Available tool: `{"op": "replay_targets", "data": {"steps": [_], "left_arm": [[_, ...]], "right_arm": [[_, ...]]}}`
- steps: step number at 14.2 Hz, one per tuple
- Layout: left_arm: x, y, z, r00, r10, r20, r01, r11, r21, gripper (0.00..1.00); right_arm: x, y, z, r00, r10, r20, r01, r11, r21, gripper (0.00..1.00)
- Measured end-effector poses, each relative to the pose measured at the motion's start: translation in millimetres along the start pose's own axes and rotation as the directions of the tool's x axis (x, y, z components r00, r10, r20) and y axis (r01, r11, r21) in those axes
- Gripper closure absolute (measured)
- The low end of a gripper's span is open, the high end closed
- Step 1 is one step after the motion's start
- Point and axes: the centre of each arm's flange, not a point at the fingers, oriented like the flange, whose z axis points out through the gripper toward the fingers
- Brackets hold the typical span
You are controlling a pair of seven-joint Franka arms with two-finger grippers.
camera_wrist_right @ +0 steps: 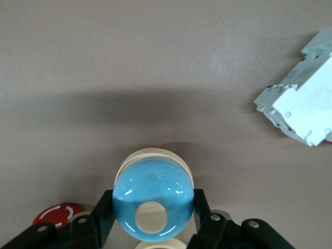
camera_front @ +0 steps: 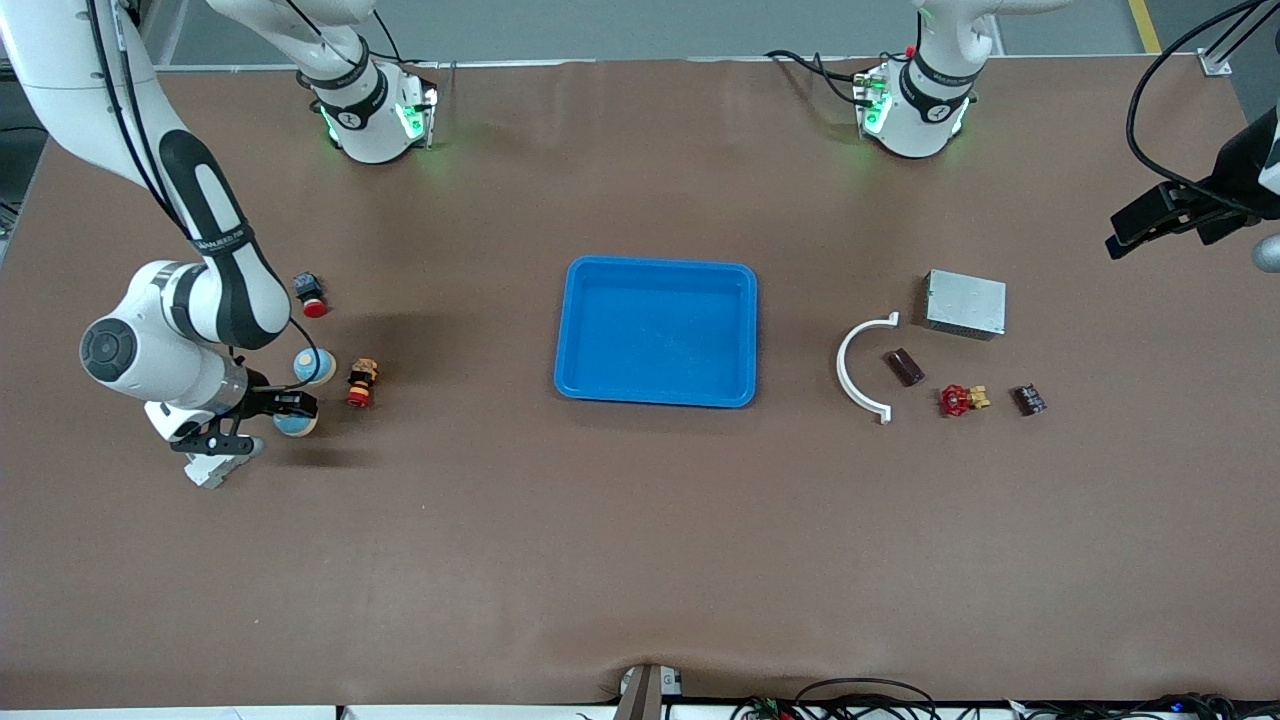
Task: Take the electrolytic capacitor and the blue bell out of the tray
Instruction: 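Lower the second bell beside the first bell and open the right gripper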
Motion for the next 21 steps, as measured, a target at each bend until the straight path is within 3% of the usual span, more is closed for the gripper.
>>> {"op": "replay_targets", "data": {"steps": [8,21], "left_arm": [[-17,-7,-27,0.999,-0.008,-0.047,0.007,1.0,-0.029,0.0],[-19,-5,-21,1.0,-0.004,-0.014,0.003,1.0,-0.027,0.0]], "right_arm": [[12,3,14,1.0,0.001,-0.018,-0.001,1.0,-0.004,0.35],[19,10,17,0.999,-0.015,-0.035,0.014,1.0,-0.02,0.35]]}}
